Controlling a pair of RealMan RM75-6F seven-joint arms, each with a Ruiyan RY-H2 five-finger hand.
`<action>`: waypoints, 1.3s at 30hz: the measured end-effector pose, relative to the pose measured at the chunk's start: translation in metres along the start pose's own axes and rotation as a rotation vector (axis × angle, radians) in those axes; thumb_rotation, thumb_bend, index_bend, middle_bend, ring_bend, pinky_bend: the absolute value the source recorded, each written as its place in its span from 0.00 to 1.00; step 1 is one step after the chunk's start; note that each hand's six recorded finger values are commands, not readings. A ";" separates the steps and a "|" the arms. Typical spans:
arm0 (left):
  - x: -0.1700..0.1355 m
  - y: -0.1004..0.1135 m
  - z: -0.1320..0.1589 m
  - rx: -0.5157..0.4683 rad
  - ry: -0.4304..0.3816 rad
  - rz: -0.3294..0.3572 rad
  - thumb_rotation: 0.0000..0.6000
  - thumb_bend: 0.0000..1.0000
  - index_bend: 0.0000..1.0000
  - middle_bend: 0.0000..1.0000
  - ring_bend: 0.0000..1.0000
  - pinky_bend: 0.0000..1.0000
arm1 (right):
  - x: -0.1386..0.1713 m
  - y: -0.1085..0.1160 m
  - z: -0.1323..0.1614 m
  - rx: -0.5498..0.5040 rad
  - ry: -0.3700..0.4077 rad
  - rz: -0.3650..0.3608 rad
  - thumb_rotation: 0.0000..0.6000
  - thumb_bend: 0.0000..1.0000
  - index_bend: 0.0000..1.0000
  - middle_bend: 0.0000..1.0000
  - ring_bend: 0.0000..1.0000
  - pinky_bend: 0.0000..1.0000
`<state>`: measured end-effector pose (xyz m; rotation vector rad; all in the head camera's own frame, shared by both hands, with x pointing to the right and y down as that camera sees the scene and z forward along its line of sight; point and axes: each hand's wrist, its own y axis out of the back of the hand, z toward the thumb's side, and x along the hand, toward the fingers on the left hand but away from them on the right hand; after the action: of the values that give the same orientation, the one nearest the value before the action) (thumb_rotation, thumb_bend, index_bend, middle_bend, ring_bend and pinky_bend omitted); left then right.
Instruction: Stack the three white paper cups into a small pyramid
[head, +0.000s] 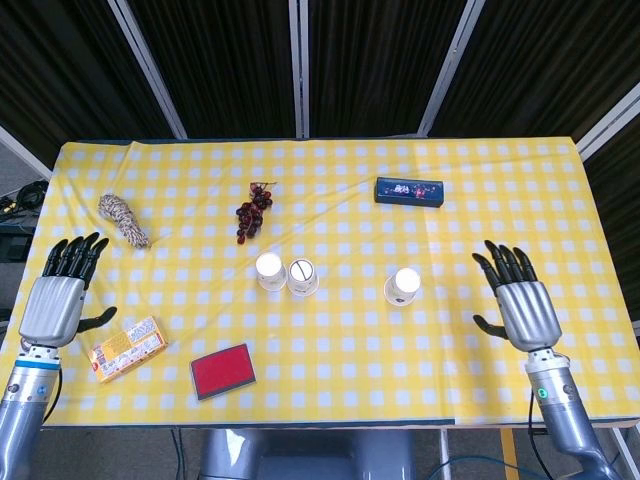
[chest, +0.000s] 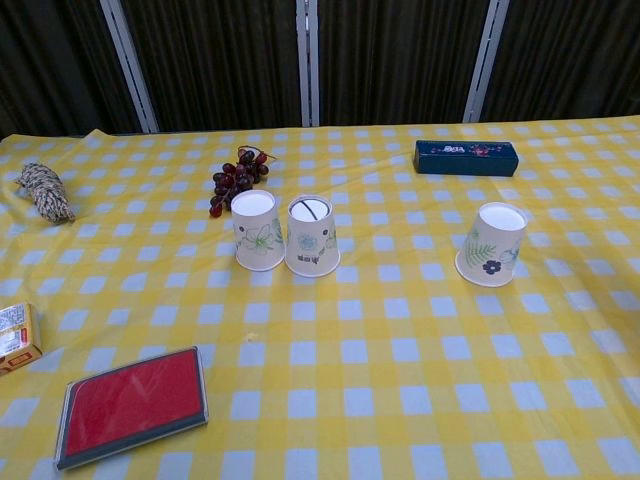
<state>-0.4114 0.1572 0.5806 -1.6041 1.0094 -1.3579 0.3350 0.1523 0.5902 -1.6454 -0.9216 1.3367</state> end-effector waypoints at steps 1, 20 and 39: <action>-0.001 0.002 -0.001 -0.007 0.000 0.003 1.00 0.17 0.00 0.00 0.00 0.00 | -0.005 -0.001 0.006 0.005 0.010 0.015 1.00 0.08 0.18 0.00 0.00 0.00; -0.001 0.004 -0.006 -0.043 -0.012 -0.024 1.00 0.17 0.00 0.00 0.00 0.00 | -0.083 -0.049 0.078 0.005 -0.003 0.285 1.00 0.12 0.22 0.00 0.00 0.00; 0.002 0.002 -0.007 -0.051 -0.009 -0.034 1.00 0.17 0.00 0.00 0.00 0.00 | -0.096 -0.072 0.072 0.015 -0.034 0.335 1.00 0.23 0.33 0.05 0.00 0.00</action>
<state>-0.4185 0.1539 0.5801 -1.6705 1.0234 -1.3560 0.2439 0.1055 0.6850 -1.8264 -0.6717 1.5936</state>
